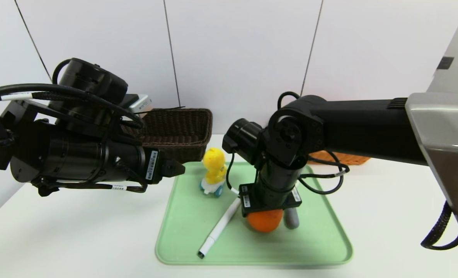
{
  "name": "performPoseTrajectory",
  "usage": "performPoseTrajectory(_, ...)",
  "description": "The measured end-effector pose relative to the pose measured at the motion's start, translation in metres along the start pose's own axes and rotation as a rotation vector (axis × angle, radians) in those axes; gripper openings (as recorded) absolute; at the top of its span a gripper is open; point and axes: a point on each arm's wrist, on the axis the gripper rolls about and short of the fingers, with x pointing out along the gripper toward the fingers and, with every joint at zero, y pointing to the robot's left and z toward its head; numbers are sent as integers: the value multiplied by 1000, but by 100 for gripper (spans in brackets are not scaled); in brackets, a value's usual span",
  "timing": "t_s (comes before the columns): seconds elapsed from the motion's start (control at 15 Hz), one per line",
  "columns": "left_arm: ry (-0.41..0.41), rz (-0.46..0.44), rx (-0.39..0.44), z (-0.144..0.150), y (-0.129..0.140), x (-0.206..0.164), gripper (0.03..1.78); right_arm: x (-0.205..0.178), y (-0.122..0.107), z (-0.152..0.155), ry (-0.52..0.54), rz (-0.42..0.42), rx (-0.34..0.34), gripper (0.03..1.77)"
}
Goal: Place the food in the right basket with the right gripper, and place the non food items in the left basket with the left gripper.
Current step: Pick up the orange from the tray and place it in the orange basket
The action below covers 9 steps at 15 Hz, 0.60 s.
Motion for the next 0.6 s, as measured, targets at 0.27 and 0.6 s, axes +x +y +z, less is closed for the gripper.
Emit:
performPoseTrajectory(0.27, 6, 2, -1, -1, 1, -2, 169, -33, -6, 4, -101, 67, 19, 117)
performPoseTrajectory(0.6, 16, 4, -1, -5, 1, -2, 169, -95, -52, 36, -440, 194, 164, 117)
